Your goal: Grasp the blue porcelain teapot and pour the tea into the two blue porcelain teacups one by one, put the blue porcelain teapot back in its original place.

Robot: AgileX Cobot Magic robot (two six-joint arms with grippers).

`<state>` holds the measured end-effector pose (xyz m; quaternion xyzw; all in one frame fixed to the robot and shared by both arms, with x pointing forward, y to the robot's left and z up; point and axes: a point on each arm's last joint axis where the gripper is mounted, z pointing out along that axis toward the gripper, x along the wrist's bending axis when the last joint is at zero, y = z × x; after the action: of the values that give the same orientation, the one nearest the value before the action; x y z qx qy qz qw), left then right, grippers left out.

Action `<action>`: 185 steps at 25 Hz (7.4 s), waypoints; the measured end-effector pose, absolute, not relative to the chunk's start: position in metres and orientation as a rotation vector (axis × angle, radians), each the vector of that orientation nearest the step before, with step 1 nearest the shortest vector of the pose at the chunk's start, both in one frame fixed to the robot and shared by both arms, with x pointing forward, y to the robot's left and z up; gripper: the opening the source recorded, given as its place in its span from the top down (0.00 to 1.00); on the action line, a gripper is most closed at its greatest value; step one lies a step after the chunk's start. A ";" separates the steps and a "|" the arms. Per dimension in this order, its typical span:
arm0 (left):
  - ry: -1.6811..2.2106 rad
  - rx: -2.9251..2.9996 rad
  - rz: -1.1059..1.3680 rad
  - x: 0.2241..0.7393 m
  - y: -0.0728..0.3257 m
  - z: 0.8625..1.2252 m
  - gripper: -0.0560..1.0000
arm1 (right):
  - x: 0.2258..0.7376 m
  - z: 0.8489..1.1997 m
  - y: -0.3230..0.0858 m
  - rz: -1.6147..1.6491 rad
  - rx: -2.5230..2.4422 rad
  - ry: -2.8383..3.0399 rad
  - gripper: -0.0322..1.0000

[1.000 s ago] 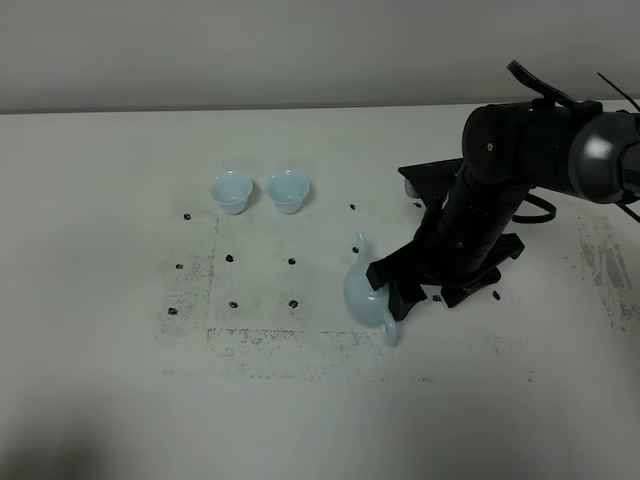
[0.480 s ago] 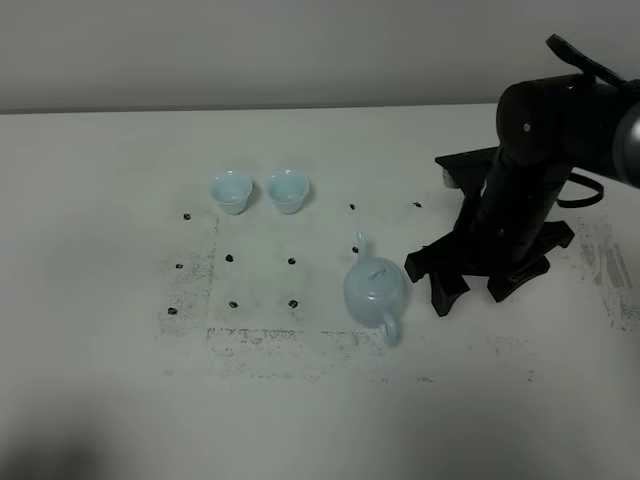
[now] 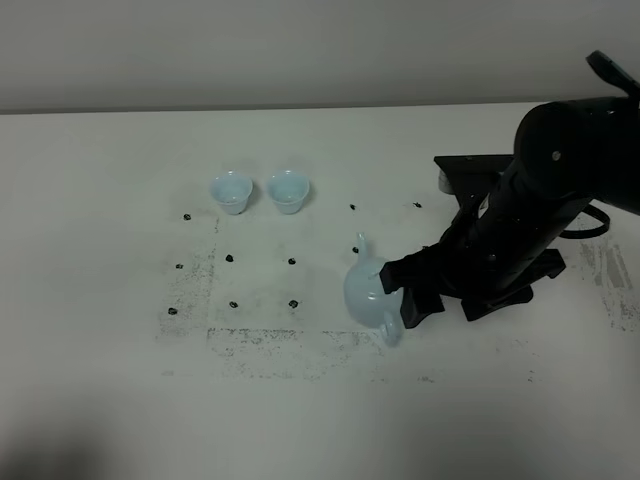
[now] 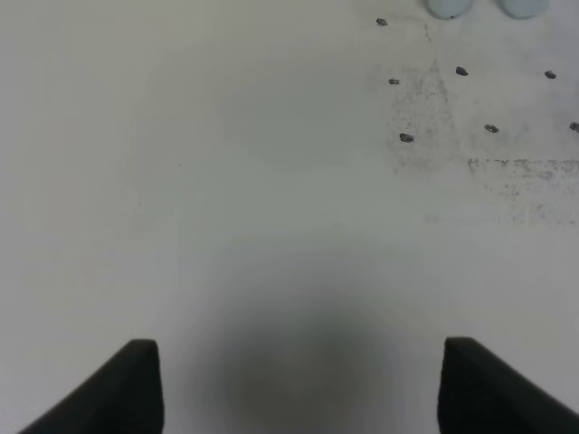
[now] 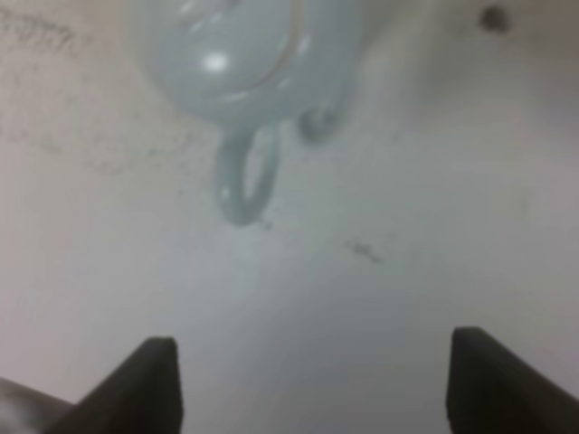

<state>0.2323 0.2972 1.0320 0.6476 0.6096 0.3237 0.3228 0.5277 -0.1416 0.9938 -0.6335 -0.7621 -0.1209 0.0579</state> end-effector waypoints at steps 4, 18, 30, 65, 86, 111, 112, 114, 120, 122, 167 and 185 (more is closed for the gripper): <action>1.600 1.700 0.850 0.232 0.297 1.032 0.37 | 0.527 0.979 -0.129 -0.323 -1.921 -2.295 0.40; 1.600 1.700 0.850 0.232 0.297 1.032 0.37 | 0.532 0.951 -0.115 -0.277 -1.940 -2.337 0.40; 1.600 1.700 0.850 0.232 0.297 1.032 0.37 | 0.540 0.940 -0.116 -0.284 -1.960 -2.390 0.40; 1.600 1.700 0.850 0.232 0.297 1.032 0.37 | 0.524 0.978 -0.137 -0.162 -1.719 -2.611 0.40; 1.600 1.700 0.850 0.232 0.297 1.032 0.37 | 0.547 0.955 -0.127 -0.242 -1.559 -2.646 0.40; 1.600 1.700 0.850 0.232 0.297 1.032 0.37 | 0.563 0.933 -0.123 -0.301 -1.631 -2.675 0.40; 1.600 1.700 0.850 0.232 0.297 1.032 0.37 | 0.563 0.933 -0.123 -0.310 -1.633 -2.677 0.40; 1.600 1.700 0.850 0.232 0.297 1.032 0.37 | 0.564 0.933 -0.123 -0.317 -1.635 -2.679 0.40; 1.600 1.700 0.850 0.232 0.297 1.032 0.37 | 0.565 0.928 -0.123 -0.296 -1.630 -2.682 0.40; 1.600 1.700 0.850 0.232 0.297 1.032 0.37 | 0.565 0.927 -0.122 -0.301 -1.631 -2.683 0.40; 1.600 1.700 0.850 0.232 0.297 1.032 0.37 | 0.565 0.927 -0.121 -0.317 -1.641 -2.669 0.40; 1.600 1.700 0.850 0.232 0.297 1.032 0.37 | 0.566 0.919 -0.121 -0.292 -1.640 -2.661 0.40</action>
<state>0.2323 0.2972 1.0320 0.6476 0.6096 0.3237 0.3228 0.5660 -0.1209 0.9187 -0.5224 -0.8476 -0.0929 0.0013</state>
